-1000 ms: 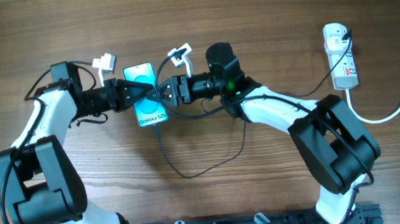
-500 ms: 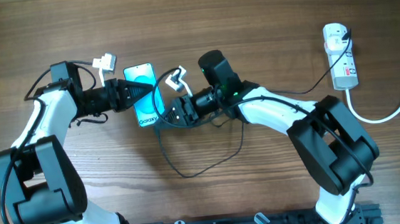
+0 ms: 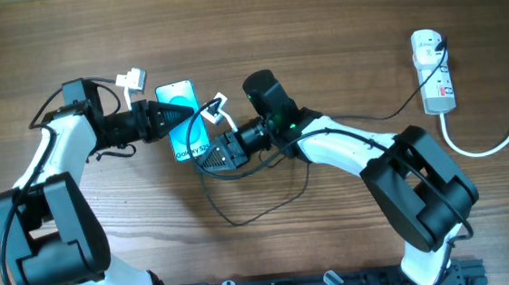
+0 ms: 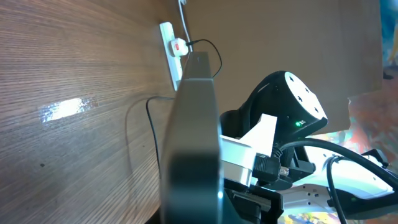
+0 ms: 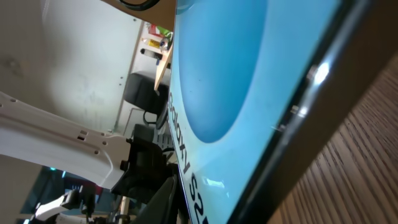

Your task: Plug charger to phone and switch on socket

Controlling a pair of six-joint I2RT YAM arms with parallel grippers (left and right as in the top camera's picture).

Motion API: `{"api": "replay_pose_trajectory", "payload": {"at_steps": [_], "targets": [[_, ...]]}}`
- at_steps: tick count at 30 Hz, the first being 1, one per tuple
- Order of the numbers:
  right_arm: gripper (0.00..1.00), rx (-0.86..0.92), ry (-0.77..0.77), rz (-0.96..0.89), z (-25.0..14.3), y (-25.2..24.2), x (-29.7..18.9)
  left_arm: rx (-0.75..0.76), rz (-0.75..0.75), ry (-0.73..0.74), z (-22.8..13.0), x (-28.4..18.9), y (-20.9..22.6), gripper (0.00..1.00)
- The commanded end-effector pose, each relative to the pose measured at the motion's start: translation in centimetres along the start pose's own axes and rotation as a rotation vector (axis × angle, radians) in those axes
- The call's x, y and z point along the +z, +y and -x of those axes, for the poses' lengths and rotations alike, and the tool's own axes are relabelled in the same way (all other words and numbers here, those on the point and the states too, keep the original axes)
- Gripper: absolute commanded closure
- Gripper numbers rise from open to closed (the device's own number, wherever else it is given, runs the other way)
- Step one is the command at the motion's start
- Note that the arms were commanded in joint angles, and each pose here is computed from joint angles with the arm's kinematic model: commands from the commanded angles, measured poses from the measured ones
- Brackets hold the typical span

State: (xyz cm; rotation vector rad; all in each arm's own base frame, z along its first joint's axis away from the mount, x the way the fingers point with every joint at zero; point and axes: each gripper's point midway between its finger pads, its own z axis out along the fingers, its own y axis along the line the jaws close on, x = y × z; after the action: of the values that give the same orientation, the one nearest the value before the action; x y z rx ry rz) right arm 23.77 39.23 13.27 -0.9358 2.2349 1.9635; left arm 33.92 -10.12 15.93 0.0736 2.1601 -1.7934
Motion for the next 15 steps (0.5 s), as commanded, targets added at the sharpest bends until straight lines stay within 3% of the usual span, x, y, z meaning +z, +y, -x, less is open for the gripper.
{"api": "replay_pose_trajectory", "payload": {"at_steps": [1, 4, 15], "targets": [[0.86, -0.032, 0.03, 0.04, -0.5, 0.9, 0.5, 0.021, -0.027, -0.007, 0.0, 0.0, -1.0, 0.96], [0.95, -0.038, 0.028, 0.041, -0.4, 0.9, 0.5, 0.021, -0.027, -0.007, 0.0, 0.0, -1.0, 0.96], [0.96, -0.019, -0.067, 0.038, 2.5, 1.6, -0.2, 0.021, -0.027, -0.006, 0.0, 0.0, -1.0, 0.96]]}}
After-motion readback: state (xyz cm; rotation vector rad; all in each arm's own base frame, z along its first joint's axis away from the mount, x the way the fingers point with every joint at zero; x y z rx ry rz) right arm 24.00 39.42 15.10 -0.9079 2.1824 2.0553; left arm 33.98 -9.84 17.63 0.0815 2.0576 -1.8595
